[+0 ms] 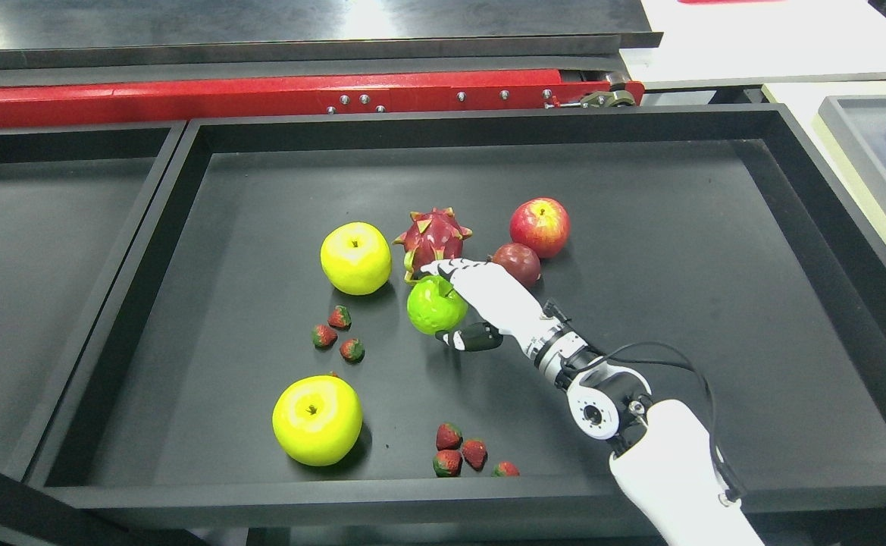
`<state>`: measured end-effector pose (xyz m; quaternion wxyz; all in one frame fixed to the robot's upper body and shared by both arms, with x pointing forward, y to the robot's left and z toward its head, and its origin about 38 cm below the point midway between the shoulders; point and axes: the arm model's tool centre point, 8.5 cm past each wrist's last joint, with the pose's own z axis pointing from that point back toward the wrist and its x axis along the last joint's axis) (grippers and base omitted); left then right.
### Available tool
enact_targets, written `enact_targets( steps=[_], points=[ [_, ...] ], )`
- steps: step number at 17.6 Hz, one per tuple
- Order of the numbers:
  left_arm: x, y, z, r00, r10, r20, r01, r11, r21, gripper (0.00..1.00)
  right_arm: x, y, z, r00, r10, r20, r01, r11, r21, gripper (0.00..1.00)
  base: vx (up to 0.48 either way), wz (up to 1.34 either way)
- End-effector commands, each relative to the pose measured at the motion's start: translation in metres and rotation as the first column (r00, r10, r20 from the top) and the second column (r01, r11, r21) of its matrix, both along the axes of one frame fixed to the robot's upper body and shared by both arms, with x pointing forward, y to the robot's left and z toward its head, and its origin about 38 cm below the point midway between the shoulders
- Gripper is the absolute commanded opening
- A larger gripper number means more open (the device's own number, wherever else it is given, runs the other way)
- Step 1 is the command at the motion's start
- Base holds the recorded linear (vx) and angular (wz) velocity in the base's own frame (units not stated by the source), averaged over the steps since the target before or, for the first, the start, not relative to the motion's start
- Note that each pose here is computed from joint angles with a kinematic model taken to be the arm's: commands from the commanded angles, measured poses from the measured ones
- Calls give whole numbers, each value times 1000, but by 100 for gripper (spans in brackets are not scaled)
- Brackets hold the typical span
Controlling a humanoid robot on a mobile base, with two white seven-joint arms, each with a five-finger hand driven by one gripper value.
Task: Place green apple on left shelf middle layer
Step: 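Lower the green apple onto the shelf beside the dragon fruit, then open the right hand fingers to release the green apple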
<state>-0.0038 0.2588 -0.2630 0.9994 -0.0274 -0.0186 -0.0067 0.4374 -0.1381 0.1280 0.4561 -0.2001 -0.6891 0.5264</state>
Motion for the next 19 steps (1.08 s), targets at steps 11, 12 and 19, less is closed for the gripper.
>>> enact_targets(
  steps=[11, 12, 19],
  points=[
    [0, 11, 1, 1000, -1, 0, 1, 1000, 17, 100, -24, -144, -16, 945, -221, -240, 321, 507, 800, 100, 7, -5],
    [0, 11, 1, 1000, -1, 0, 1, 1000, 17, 100, -30, -146, -23, 944, -203, -260, 326, 453, 829, 100, 0, 0],
    [0, 11, 1, 1000, -1, 1, 1, 1000, 17, 100, -58, -141, -39, 946, -158, -282, 322, 392, 861, 100, 0, 0]
  ],
)
